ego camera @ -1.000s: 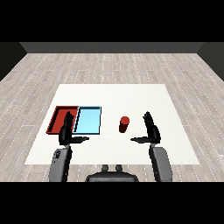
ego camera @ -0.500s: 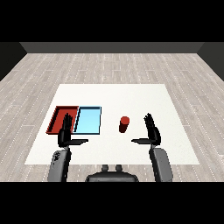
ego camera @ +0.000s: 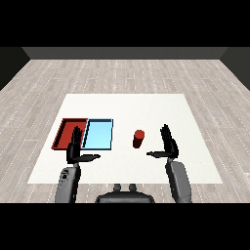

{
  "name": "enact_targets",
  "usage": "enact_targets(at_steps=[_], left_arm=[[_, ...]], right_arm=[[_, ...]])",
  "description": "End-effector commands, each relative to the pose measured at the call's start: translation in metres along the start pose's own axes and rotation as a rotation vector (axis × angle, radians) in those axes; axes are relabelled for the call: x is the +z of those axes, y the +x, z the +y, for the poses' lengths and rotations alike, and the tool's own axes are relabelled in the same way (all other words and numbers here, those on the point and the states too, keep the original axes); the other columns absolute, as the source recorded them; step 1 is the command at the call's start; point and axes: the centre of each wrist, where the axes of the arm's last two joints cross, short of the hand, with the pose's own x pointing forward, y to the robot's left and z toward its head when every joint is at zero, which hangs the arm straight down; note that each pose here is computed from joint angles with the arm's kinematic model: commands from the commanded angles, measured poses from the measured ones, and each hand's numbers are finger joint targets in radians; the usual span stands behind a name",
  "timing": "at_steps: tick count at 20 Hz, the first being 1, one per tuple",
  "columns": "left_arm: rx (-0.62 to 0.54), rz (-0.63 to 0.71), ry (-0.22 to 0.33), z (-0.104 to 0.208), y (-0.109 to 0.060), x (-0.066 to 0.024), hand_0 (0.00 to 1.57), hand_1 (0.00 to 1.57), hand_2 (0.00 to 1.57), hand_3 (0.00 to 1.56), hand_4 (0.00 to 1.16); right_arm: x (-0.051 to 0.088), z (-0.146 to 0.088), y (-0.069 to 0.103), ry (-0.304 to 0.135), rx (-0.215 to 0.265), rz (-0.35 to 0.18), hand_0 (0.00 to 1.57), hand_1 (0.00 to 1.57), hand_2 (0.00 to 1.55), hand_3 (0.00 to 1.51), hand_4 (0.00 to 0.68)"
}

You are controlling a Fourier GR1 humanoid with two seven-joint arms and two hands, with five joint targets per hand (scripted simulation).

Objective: Pick the red can and put it in the red box

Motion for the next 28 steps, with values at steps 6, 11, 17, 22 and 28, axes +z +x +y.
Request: enact_targets(at_steps=[6, 11, 17, 22, 28], left_arm=[[0.018, -0.003, 0.025, 0.007, 0.029, -0.0079, 0.0, 0.0, 0.0, 0.0, 0.0], [0.02, -0.004, 0.005, 0.007, 0.023, -0.0205, 0.0, 0.0, 0.0, 0.0, 0.0], [0.056, 0.006, 0.004, 0.003, 0.004, 0.0077, 0.0, 0.0, 0.0, 0.0, 0.0], [0.052, -0.005, 0.021, 0.002, 0.012, 0.0145, 0.0, 0.0, 0.0, 0.0, 0.0], [0.024, -0.011, 0.026, 0.021, 0.022, 0.0045, 0.0, 0.0, 0.0, 0.0, 0.0]], right_arm=[[-0.037, 0.017, 0.001, 0.005, -0.064, 0.039, 0.0, 0.0, 0.0, 0.0, 0.0], [-0.04, 0.039, -0.026, -0.007, -0.081, 0.051, 0.0, 0.0, 0.0, 0.0, 0.0], [-0.039, 0.036, -0.05, -0.003, -0.126, 0.067, 0.0, 0.0, 0.0, 0.0, 0.0], [-0.025, 0.044, -0.064, 0.003, -0.15, 0.084, 0.0, 0.0, 0.0, 0.0, 0.0], [-0.027, 0.061, -0.084, -0.021, -0.137, 0.08, 0.0, 0.0, 0.0, 0.0, 0.0]])
